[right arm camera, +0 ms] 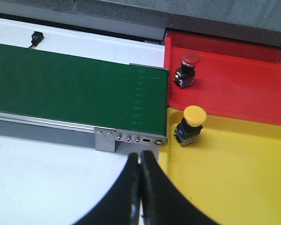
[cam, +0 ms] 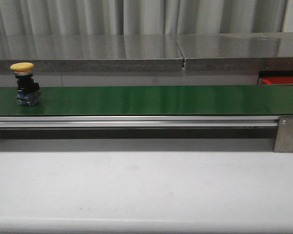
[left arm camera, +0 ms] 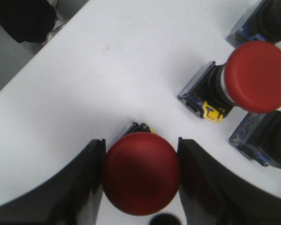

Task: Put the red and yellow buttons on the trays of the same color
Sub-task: 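Move the left gripper to a red button and grasp it, then set the red button on the green belt and open the left gripper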

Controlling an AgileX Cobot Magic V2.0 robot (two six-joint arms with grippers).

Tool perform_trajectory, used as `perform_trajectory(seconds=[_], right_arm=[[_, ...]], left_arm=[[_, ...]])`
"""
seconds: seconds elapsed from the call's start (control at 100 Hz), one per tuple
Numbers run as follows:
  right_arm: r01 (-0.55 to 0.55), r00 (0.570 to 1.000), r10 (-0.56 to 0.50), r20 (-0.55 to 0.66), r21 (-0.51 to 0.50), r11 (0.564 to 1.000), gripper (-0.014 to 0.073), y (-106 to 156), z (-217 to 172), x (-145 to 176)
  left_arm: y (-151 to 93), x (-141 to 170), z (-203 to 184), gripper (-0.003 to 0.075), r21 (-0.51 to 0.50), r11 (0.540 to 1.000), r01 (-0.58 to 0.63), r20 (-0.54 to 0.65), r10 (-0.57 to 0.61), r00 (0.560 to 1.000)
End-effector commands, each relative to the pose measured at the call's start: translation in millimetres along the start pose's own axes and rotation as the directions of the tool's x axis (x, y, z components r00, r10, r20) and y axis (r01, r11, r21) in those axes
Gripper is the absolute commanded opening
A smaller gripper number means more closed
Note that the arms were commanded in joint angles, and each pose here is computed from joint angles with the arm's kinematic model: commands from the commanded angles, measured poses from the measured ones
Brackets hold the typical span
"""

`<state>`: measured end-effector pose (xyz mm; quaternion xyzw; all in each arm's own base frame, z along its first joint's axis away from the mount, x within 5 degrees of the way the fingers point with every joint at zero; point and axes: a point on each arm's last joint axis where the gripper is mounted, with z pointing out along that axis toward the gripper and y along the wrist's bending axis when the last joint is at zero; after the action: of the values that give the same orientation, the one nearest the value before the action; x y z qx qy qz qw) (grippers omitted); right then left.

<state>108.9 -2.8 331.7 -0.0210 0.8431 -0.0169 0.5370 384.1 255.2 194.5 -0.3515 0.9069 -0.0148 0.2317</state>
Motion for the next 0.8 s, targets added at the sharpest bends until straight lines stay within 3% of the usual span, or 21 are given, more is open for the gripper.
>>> perform_trajectory(seconds=[0.0,0.43,0.79], right_arm=[[-0.001,0.996,-0.001,0.092,0.015,1.0,-0.0118,-2,-5,-13],[-0.001,0.996,-0.001,0.092,0.015,1.0,-0.0118,-2,-5,-13],[-0.001,0.996,-0.001,0.092,0.015,1.0,-0.0118,-2,-5,-13]], left_arm=[[-12,-20,-55,0.0221,0.032,0.999,-0.019,0.162,0.013,0.987],[-26,-9,-129,0.0221,0.091,0.995,-0.037,0.293,0.009,0.956],[-84,12,-154,0.0221,0.157,0.97,-0.187,0.278,0.139,0.95]])
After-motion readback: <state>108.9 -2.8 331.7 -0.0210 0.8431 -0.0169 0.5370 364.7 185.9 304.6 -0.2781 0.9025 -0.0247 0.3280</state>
